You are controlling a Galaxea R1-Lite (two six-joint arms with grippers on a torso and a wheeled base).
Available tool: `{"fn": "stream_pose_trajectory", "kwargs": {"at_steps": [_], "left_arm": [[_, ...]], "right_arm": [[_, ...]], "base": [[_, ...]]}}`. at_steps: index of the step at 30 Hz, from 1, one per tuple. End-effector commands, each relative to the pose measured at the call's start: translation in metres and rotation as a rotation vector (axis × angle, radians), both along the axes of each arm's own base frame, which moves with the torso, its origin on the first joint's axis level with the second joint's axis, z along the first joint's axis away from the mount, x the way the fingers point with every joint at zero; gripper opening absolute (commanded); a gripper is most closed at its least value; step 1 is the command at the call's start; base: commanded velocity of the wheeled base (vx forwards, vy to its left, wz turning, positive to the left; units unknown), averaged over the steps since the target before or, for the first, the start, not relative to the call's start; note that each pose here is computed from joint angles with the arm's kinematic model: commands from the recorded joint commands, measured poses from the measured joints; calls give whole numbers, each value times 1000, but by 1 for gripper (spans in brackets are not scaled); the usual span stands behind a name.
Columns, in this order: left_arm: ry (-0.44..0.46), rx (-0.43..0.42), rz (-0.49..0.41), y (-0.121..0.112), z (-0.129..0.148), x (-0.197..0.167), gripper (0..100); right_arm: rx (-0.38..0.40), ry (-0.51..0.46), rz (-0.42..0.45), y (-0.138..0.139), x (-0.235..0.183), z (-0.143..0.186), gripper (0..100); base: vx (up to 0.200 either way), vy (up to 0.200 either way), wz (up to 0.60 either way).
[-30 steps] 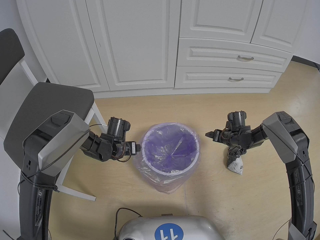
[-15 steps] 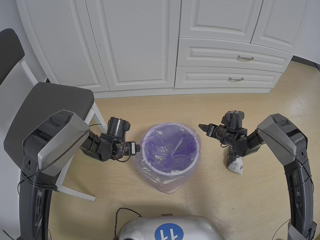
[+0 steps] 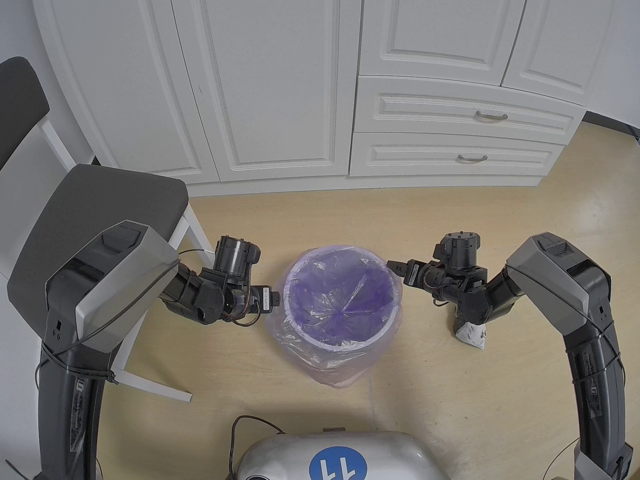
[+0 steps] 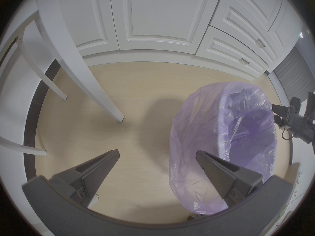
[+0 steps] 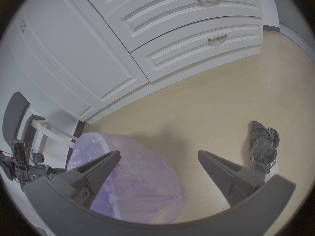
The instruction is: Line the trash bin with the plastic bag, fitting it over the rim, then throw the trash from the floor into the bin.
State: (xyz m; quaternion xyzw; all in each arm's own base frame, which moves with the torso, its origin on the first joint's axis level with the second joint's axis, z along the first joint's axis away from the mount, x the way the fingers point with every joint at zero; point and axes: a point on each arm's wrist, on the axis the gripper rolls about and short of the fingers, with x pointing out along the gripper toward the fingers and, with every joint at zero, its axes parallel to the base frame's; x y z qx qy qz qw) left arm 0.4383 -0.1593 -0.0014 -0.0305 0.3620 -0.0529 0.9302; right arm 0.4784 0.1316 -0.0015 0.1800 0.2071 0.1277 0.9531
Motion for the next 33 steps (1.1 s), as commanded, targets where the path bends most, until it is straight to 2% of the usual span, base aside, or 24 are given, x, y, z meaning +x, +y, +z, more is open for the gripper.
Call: {"fn": "stream_pose_trajectory", "kwargs": {"at_steps": [1,6,7,9,24,33], "left_arm": [[-1,-1,1,0,0,0,100],[0,0,1,0,0,0,100],[2,0,1,0,-1,0,100],[0,0,1,0,-1,0,100],[0,0,-1,-1,-1,0,100],[-1,-1,-1,-1,-1,0,100]], "right_arm": [[-3,13,-4,-2,1,-8,100],[-21,31,3,-1,0,-12,100],[-51,61,12,-2,-1,-17,100],[-61,83,14,-2,-1,-22,100],[-68,85,-3,-1,15,-50,100],[-26,37,-26,-5,17,-20,100]], "base": [[0,0,0],[0,0,0],[0,0,0],[0,0,0],[0,0,0],[0,0,0]]}}
